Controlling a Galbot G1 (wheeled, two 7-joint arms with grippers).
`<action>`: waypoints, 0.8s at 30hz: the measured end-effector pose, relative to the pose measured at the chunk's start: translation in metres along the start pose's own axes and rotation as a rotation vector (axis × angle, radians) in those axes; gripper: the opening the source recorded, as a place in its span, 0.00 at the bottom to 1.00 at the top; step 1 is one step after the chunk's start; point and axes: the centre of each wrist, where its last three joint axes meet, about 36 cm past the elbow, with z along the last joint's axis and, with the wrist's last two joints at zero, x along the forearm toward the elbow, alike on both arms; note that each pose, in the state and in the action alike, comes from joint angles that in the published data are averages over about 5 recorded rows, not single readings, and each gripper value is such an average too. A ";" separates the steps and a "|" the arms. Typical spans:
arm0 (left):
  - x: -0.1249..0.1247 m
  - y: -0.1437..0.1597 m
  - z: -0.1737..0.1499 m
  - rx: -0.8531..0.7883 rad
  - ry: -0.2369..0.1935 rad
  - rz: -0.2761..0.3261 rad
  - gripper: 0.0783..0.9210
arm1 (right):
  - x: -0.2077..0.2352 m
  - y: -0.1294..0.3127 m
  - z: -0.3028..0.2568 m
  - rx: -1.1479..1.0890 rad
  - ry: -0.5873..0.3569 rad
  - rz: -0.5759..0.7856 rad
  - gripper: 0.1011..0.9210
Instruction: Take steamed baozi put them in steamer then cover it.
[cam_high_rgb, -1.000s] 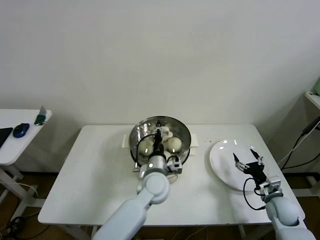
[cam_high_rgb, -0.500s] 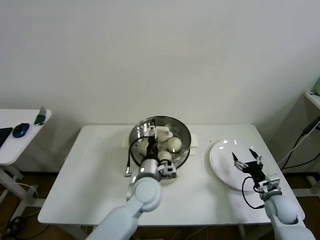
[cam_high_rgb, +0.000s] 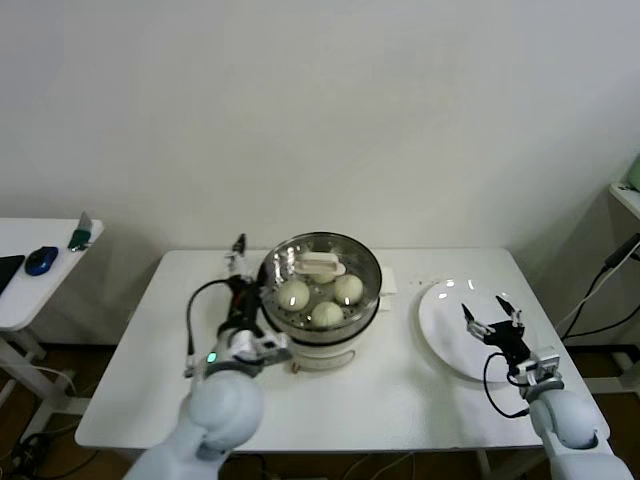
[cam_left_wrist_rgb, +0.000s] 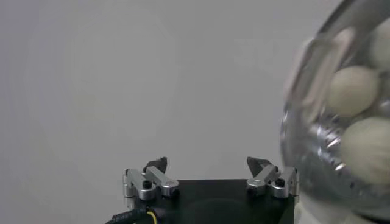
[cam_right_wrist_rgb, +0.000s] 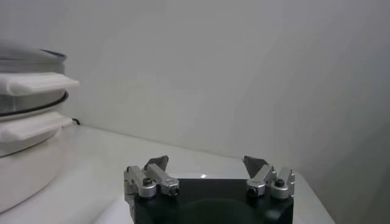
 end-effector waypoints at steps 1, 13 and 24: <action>0.000 0.004 0.008 0.041 0.023 0.001 0.88 | 0.001 0.001 0.000 0.000 -0.002 -0.001 0.88; 0.020 0.010 0.112 0.563 0.233 0.088 0.88 | 0.006 0.016 -0.006 -0.011 -0.038 -0.035 0.88; 0.035 -0.019 0.160 0.891 0.115 -0.016 0.88 | 0.006 0.022 -0.010 -0.011 -0.072 -0.051 0.88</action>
